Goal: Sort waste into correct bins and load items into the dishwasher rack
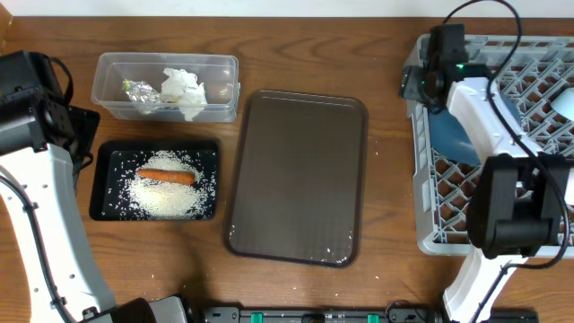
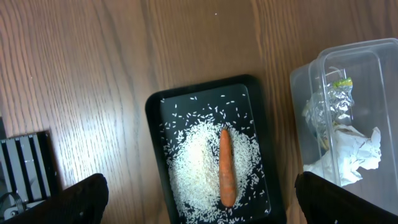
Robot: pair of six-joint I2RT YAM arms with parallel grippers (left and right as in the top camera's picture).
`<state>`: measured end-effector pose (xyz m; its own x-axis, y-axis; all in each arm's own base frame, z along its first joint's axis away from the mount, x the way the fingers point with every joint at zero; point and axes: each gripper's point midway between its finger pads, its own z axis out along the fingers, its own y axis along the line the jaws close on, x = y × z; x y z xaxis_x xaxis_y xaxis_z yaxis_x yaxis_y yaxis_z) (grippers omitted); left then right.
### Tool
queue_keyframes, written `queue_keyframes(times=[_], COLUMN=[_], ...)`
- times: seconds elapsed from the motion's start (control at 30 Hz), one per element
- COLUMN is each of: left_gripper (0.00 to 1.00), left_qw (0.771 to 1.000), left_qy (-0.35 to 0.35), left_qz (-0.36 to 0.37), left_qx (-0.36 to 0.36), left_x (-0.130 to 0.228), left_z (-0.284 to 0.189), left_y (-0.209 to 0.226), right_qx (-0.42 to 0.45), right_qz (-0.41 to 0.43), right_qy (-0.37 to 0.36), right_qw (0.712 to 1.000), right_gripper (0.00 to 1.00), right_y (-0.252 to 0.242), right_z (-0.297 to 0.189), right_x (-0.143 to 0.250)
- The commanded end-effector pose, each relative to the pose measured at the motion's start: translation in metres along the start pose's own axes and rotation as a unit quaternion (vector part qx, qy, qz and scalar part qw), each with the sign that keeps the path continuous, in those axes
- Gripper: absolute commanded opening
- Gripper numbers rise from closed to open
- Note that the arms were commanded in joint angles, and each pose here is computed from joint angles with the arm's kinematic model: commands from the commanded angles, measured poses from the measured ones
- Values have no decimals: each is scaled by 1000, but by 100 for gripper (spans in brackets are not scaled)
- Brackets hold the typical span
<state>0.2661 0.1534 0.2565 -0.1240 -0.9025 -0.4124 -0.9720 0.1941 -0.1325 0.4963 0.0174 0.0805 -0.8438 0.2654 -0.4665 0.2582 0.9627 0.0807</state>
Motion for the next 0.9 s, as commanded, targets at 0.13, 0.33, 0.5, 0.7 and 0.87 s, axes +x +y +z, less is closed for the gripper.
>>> queue_keyframes(times=[0.13,0.33,0.5,0.7,0.87], left_gripper=[98,98,98,98,98], left_qw=[1000,1000,1000,1000,1000], left_qy=[0,1,0,0,0], left_qz=[-7,-7,-7,-7,-7], left_qx=[-7,-7,-7,-7,-7], left_x=[0,0,0,0,0], left_z=[2,2,2,2,2], left_y=[3,3,3,3,3], right_qx=[-16,-45,-77,-95,-105], right_qz=[-6,-19,-28,-45,-56], right_qy=[3,4,3,-6,-10], right_qw=[1000,999,997,994,993], right_gripper=[44,31,29,27,25], right_y=[7,19,37,61,75], right_z=[3,2,0,-4,-8], right_x=[1,1,2,3,4])
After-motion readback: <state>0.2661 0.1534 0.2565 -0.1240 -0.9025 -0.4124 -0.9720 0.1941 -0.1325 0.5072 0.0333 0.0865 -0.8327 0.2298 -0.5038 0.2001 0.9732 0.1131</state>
